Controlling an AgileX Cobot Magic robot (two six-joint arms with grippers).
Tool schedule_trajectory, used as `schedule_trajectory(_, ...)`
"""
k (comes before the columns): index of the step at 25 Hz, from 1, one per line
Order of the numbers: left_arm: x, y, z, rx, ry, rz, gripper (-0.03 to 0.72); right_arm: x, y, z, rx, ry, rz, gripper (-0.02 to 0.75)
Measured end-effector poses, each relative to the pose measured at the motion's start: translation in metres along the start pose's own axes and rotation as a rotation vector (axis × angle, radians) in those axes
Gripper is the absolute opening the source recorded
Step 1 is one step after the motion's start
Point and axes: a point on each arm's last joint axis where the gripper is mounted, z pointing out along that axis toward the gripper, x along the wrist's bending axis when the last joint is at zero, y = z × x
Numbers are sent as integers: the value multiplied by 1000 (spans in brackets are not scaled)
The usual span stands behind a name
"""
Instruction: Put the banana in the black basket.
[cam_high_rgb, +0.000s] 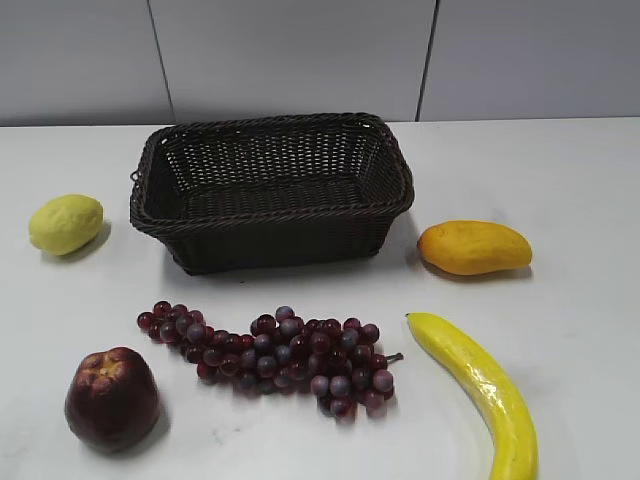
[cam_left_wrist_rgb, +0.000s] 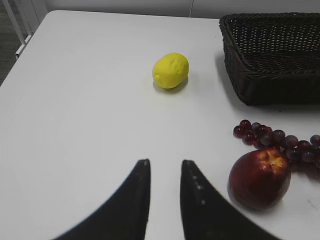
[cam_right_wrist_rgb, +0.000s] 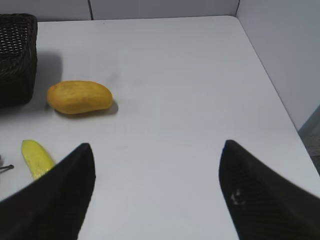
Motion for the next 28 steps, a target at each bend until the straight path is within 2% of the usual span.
schedule_trajectory(4,0,0,0,0,0,0,202,2,12,31,68,12,24,594)
schedule_trajectory(7,0,0,0,0,0,0,202,4,14,58,190,24,57,593)
schedule_trajectory(15,0,0,0,0,0,0,202,5,-11,137,624,15,60,593)
schedule_trajectory(19,0,0,0,0,0,0,202,11,-19,163,745,63,76,593)
schedule_trajectory(23,0,0,0,0,0,0,202,32,-22,182,797,130,23,593)
schedule_trajectory(28,0,0,0,0,0,0,202,77,-30,197,841,229,-59,593)
